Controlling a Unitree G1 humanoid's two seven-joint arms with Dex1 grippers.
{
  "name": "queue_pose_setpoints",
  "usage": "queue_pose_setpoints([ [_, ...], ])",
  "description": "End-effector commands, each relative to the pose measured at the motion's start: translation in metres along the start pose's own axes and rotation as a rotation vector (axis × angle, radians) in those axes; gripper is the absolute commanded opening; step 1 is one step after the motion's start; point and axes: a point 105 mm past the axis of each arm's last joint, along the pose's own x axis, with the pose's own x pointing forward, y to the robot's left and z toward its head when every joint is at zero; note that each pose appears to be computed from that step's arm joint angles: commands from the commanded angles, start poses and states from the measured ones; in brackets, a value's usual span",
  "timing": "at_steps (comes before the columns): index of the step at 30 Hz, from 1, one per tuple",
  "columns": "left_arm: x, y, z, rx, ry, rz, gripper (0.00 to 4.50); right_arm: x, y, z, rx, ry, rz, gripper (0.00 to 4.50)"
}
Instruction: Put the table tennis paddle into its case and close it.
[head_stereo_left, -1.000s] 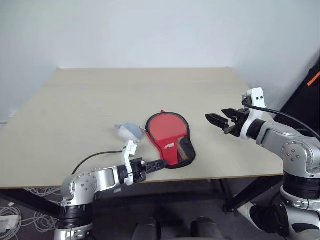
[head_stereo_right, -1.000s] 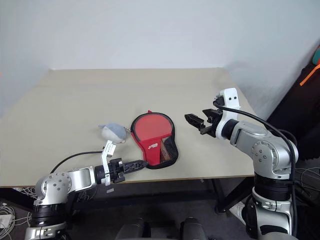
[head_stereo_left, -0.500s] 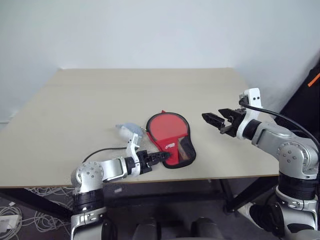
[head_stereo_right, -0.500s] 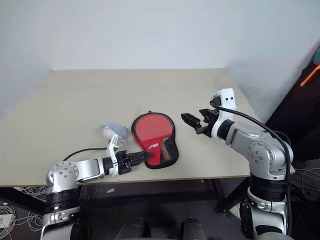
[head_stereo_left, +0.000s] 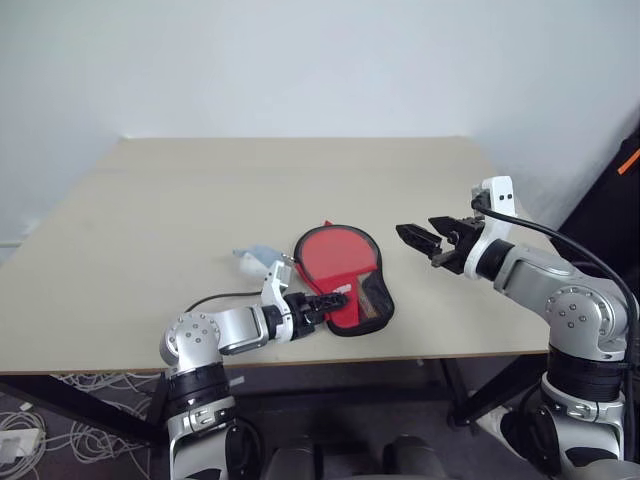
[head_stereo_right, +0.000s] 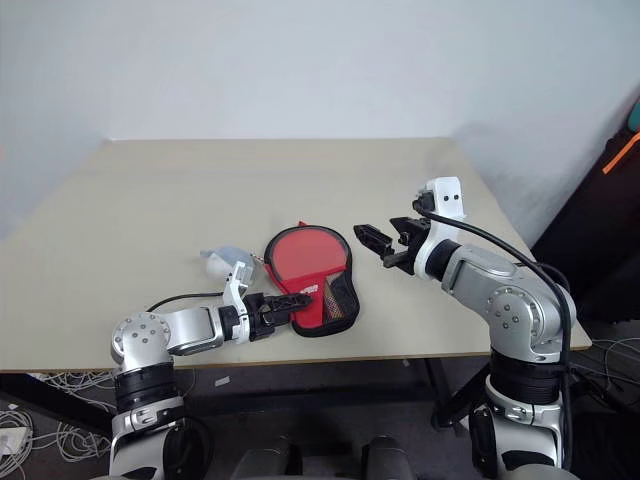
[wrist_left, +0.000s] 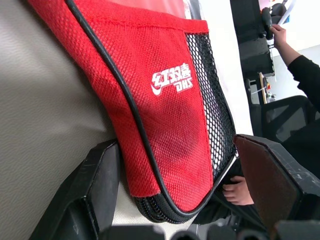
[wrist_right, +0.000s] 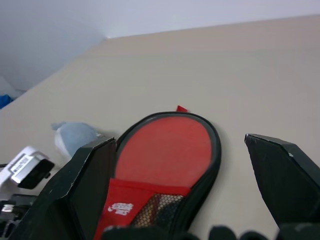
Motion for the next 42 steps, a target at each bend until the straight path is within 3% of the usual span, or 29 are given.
queue_pose_setpoints([
  [1,0.009,0.013,-0.019,0.025,0.099,0.105,3.74,-0.001,0.009,0.017,-0.037,-0.056,0.022,4.5],
  [4,0.008,0.018,-0.023,0.025,0.113,0.124,3.74,0.0,0.01,0.018,-0.036,-0.057,0.024,4.5],
  [7,0.008,0.025,-0.028,0.025,0.138,0.142,3.15,0.001,0.01,0.018,-0.036,-0.058,0.027,4.5],
  [16,0.015,0.024,-0.033,0.037,0.185,0.124,0.03,0.002,0.013,0.022,-0.039,-0.062,0.037,4.5],
  [22,0.025,0.009,-0.035,0.067,0.214,0.06,0.03,0.003,0.015,0.024,-0.038,-0.067,0.045,4.5],
  [32,0.023,-0.058,-0.052,0.26,0.356,-0.233,0.03,0.004,0.015,0.024,-0.04,-0.061,0.042,4.5],
  [42,-0.01,-0.055,-0.068,0.366,0.498,-0.277,0.03,0.005,0.014,0.022,-0.039,-0.058,0.04,4.5],
])
